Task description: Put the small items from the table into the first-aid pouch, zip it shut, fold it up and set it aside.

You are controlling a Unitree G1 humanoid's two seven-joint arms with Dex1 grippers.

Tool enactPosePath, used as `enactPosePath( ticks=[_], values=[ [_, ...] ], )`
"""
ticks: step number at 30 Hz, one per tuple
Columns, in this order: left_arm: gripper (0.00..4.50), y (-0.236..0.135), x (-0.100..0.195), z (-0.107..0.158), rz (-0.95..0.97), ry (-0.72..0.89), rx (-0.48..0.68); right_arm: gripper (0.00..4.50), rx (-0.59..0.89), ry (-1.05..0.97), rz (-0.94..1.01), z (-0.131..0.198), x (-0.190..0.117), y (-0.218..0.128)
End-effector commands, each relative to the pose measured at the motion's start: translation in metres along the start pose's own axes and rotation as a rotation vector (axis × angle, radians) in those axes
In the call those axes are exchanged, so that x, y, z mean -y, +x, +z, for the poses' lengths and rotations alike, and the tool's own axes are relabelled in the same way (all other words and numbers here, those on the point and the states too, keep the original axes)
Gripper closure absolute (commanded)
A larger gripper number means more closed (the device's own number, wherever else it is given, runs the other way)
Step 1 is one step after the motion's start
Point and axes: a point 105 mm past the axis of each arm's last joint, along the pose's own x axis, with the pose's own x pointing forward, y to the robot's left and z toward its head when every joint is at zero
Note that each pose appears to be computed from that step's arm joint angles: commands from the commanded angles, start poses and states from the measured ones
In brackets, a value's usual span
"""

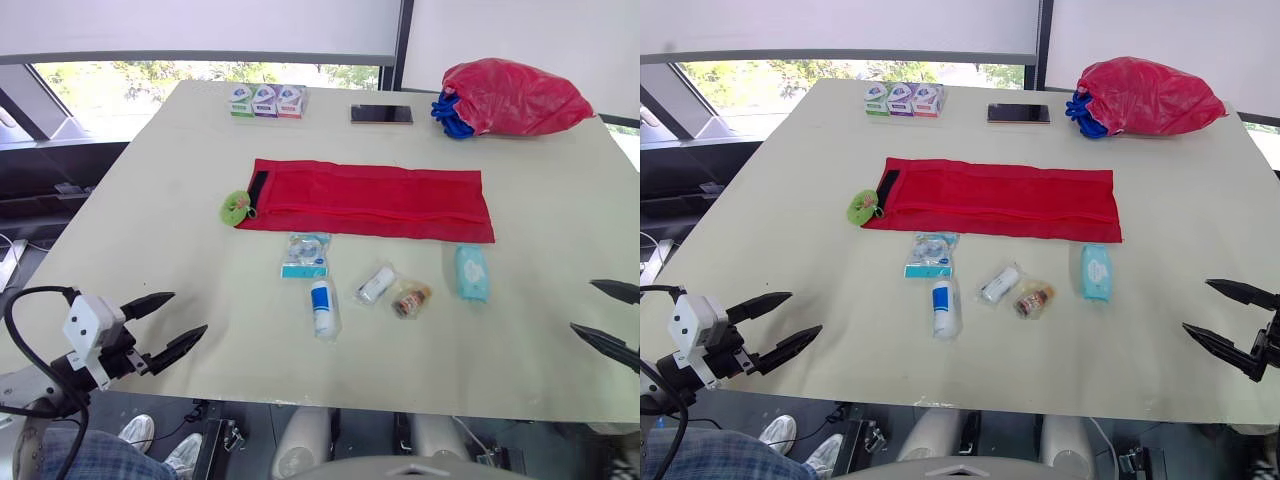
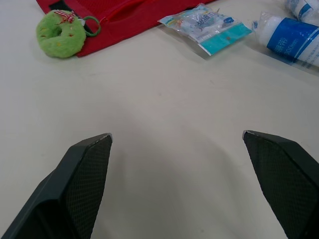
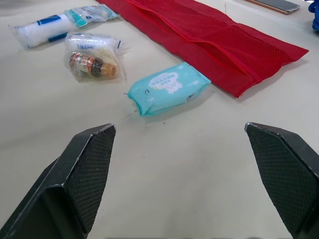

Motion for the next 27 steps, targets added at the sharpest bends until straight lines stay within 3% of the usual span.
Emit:
enactPosePath(
  ticks=[1, 15, 20, 27],
  values=[
    [0.00, -0.002, -0.002, 0.010, 0.009, 0.048, 0.026, 0.07, 0.024, -0.034, -0.020, 0.014, 0.003, -0.003],
    [0.00, 0.007, -0.007, 0.011, 0.003, 0.042, 0.042, 0.07, 0.048, -0.034, -0.011, 0.018, 0.000, 0.006],
    [0.00, 0.029, -0.001, 0.029, -0.042, -0.065, 0.115, 0.07, 0.136, -0.005, 0.060, 0.040, -0.013, 0.033],
    [0.00, 0.077, -0.012, 0.048, -0.003, -0.215, 0.078, 0.07, 0.219, -0.020, 0.181, 0.071, -0.042, 0.075]
  ],
)
